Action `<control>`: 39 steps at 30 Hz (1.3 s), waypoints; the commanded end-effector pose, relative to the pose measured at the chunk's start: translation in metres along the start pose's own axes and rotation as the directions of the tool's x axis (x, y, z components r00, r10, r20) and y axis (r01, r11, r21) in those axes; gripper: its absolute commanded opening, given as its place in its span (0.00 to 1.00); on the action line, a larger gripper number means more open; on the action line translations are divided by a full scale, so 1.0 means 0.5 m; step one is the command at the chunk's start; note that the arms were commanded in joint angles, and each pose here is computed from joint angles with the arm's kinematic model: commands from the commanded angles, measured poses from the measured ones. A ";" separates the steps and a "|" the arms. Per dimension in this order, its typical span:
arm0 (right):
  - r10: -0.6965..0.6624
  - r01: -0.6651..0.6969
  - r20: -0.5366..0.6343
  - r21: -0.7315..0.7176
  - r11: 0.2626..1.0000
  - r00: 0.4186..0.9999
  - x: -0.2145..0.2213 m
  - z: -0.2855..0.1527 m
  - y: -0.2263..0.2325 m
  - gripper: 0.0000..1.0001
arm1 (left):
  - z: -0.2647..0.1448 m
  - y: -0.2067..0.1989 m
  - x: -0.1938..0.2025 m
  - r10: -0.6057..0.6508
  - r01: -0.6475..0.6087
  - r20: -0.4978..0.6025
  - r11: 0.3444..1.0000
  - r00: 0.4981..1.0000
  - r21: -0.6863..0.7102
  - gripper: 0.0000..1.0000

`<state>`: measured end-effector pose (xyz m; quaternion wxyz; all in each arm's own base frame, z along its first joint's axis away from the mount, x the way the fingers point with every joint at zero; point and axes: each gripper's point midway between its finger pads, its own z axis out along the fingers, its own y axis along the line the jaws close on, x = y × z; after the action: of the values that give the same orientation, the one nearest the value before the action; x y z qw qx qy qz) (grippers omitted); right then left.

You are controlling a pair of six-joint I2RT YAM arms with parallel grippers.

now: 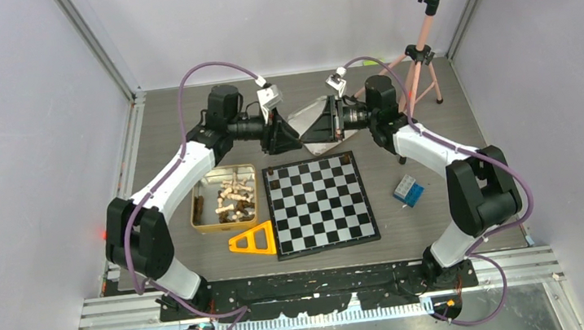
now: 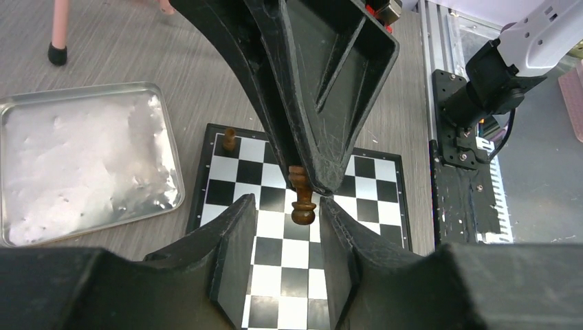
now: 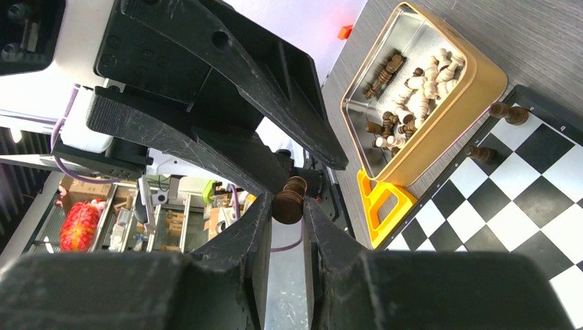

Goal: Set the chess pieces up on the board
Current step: Place the chess piece on the chessboard.

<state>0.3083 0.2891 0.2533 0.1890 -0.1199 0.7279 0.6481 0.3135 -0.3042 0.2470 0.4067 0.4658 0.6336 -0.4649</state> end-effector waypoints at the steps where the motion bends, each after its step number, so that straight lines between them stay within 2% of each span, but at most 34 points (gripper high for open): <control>1: -0.041 0.041 0.001 -0.028 0.999 0.999 -0.005 0.000 0.013 0.01 | -0.006 -0.008 -0.052 0.076 -0.076 0.059 0.997 0.995 -0.009 0.40; 8: -0.038 0.038 -0.001 -0.025 0.999 0.999 -0.004 0.001 0.008 0.01 | 0.000 -0.014 -0.047 0.068 -0.069 0.055 0.998 0.996 0.006 0.26; 12: -0.041 0.041 0.001 -0.015 0.999 0.999 -0.004 -0.001 0.004 0.03 | 0.000 -0.022 -0.046 0.058 -0.059 0.049 0.998 0.997 0.021 0.09; 14: -0.057 0.057 0.011 0.006 0.998 0.998 -0.010 -0.009 -0.003 0.14 | -0.005 -0.027 -0.038 0.059 -0.060 0.025 0.998 0.998 0.024 0.00; 16: -0.064 0.062 0.033 0.045 0.997 0.997 -0.024 -0.028 -0.017 0.24 | -0.015 -0.032 -0.020 0.064 -0.064 -0.028 0.998 0.998 0.015 0.00; 17: -0.047 0.043 0.052 0.078 0.996 0.998 -0.033 -0.044 -0.031 0.34 | -0.022 -0.033 -0.007 0.075 -0.074 -0.061 0.997 0.995 0.009 0.00; 18: -0.087 0.080 0.063 0.095 0.992 0.994 -0.043 -0.055 -0.033 0.44 | -0.030 -0.036 0.009 0.082 -0.082 -0.100 0.997 0.992 0.002 0.00; 21: -0.094 0.074 0.105 0.179 0.981 0.990 -0.064 -0.109 -0.061 0.55 | -0.059 -0.034 0.067 0.090 -0.101 -0.238 0.994 0.967 -0.032 0.00; 22: -0.137 0.115 0.108 0.193 0.974 0.985 -0.069 -0.121 -0.059 0.59 | -0.072 -0.032 0.093 0.080 -0.099 -0.304 0.994 0.949 -0.048 0.00; 25: -0.141 0.104 0.126 0.262 0.959 0.982 -0.069 -0.172 -0.084 0.62 | -0.098 -0.005 0.154 0.076 -0.147 -0.485 0.983 0.871 -0.109 0.00; 30: -0.214 0.152 0.142 0.352 0.923 0.967 -0.062 -0.233 -0.105 0.63 | -0.110 0.025 0.229 0.023 -0.210 -0.755 0.966 0.655 -0.152 0.01; 39: -0.255 0.179 0.125 0.431 0.885 0.959 -0.020 -0.284 -0.132 0.62 | -0.056 0.041 0.265 0.036 -0.287 -0.934 0.955 0.355 -0.072 0.08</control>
<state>0.3369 0.1506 0.2162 0.3278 -0.0798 0.8049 0.4881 0.3019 -0.2638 0.1176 0.1336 0.6314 0.7583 -0.0919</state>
